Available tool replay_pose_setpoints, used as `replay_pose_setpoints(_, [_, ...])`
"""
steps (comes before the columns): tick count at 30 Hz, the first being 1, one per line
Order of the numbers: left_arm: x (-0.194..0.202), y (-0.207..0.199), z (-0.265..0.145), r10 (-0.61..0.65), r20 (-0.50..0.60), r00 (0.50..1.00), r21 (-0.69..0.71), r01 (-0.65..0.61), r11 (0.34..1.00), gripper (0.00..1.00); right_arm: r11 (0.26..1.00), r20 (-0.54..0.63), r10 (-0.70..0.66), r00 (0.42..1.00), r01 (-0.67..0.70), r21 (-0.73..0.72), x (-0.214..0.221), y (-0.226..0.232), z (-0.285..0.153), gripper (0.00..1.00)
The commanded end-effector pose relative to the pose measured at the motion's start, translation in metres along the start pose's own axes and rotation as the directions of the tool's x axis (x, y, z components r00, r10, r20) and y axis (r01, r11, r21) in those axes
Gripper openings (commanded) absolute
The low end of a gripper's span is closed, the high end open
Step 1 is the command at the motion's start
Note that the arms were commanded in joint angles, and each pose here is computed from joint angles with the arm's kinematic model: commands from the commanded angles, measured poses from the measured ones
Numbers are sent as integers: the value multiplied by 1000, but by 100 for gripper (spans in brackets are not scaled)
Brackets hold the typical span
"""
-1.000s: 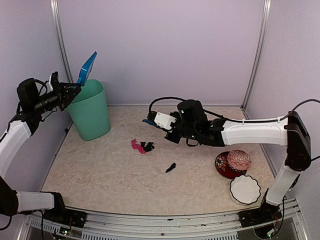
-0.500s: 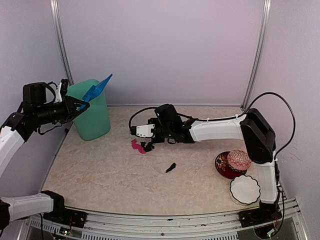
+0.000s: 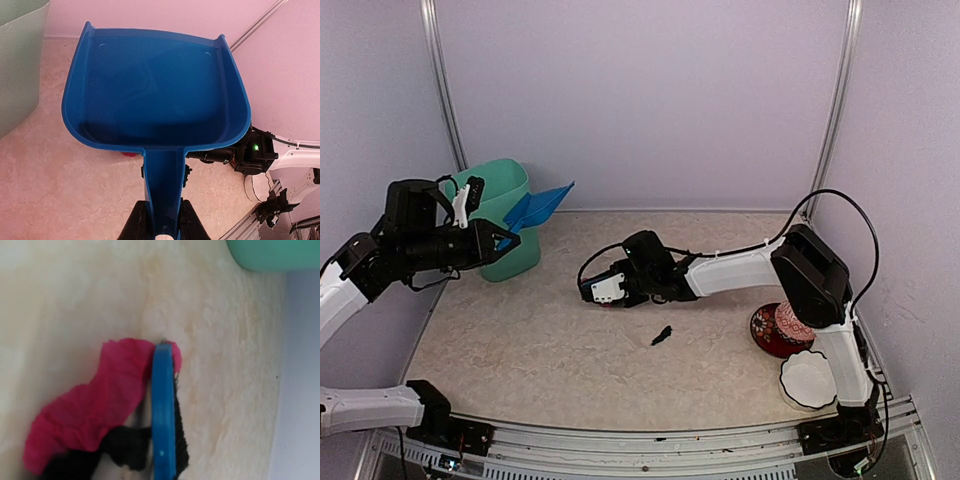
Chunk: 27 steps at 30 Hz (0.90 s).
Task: Sweep away the paper scraps from the table
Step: Sweep the paper scraps at the center of the board.
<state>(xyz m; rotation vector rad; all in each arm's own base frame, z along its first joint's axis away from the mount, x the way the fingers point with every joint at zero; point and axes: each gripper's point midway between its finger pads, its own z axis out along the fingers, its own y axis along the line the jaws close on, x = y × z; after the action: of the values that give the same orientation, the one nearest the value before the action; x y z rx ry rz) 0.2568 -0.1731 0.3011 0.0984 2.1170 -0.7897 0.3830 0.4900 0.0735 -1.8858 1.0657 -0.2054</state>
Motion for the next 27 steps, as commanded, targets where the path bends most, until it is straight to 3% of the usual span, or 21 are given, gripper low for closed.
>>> replay_pose_setpoints(1, [10,3,6,15,-17,1000,-50,-16,999,0,990,51,-31,998,38,-133,-14,43,-6,0])
replay_pose_setpoints(9, [23,-7,18,43,-56,998,-59,-47,997,0,967,48,-31,998,42,-252,-18,90,-56,0])
replay_pose_setpoints(18, [39,-23,34,55,-96,994,-23,-57,998,0,957,-20,33,999,-37,-286,-20,130,-123,0])
replay_pose_setpoints(23, [55,-32,44,88,-128,988,-27,-92,995,0,982,-28,156,987,-158,-104,-23,93,-163,0])
replay_pose_setpoints(27, [68,-42,49,140,-144,980,-26,-145,989,0,950,-44,307,951,-304,74,-15,50,-192,0])
